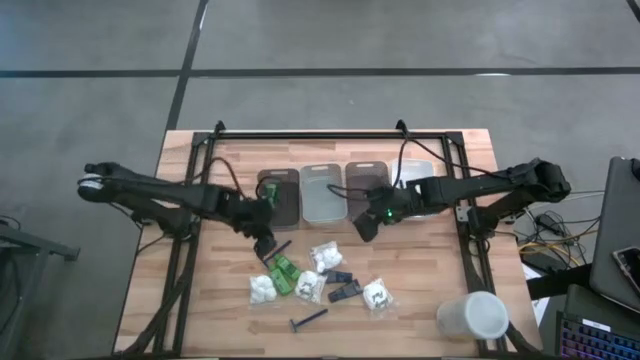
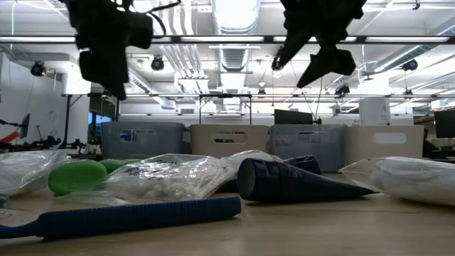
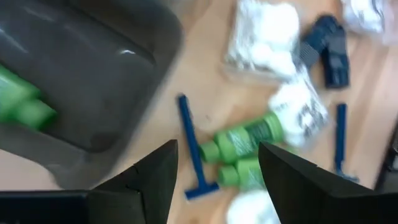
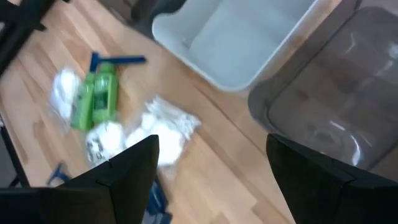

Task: Pick & Place Travel size toiletries
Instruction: Put the top razor into the white bin

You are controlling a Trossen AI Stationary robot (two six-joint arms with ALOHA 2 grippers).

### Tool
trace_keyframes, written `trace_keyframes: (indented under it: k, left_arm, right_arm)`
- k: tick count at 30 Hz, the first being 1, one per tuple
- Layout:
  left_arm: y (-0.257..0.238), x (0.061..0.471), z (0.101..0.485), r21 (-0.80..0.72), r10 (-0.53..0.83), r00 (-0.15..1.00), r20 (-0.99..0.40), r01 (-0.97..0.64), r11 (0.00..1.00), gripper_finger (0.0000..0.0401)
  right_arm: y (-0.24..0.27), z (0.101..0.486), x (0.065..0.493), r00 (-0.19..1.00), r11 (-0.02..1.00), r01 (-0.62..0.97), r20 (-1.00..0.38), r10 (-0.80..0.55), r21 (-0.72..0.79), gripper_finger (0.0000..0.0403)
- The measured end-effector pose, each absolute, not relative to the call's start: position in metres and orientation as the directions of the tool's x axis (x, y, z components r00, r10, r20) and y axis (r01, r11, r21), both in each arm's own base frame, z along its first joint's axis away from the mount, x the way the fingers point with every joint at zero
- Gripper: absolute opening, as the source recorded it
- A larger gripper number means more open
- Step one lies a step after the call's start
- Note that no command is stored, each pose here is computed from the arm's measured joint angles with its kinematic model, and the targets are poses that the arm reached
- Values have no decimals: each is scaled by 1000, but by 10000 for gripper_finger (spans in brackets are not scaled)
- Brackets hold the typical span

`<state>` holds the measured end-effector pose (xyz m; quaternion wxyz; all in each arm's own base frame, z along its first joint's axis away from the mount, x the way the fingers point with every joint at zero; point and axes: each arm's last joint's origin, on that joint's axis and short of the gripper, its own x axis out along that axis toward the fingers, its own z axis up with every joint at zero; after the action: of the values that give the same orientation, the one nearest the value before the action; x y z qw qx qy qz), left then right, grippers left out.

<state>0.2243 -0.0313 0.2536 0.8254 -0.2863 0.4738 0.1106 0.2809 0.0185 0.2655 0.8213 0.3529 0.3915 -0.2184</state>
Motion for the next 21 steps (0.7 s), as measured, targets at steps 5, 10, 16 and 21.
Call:
trace_keyframes:
  k: [5, 10, 16, 21]
  left_arm:
    - [-50, 216, 240, -374, -126, 478, -869, -469, 801, 227]
    - [-54, 209, 225, -368, -125, 431, -894, -546, 753, 227]
    - [-53, 202, 208, -353, -123, 382, -916, -621, 699, 227]
    - [-59, 194, 197, -344, -137, 341, -930, -673, 654, 227]
  right_arm:
    - [27, 257, 277, 569, 668, 636, -819, -67, 387, 300]
    - [33, 244, 271, 536, 638, 669, -842, -58, 382, 316]
    - [45, 229, 263, 498, 608, 698, -867, -31, 379, 333]
    - [64, 220, 255, 468, 599, 705, -884, 10, 380, 345]
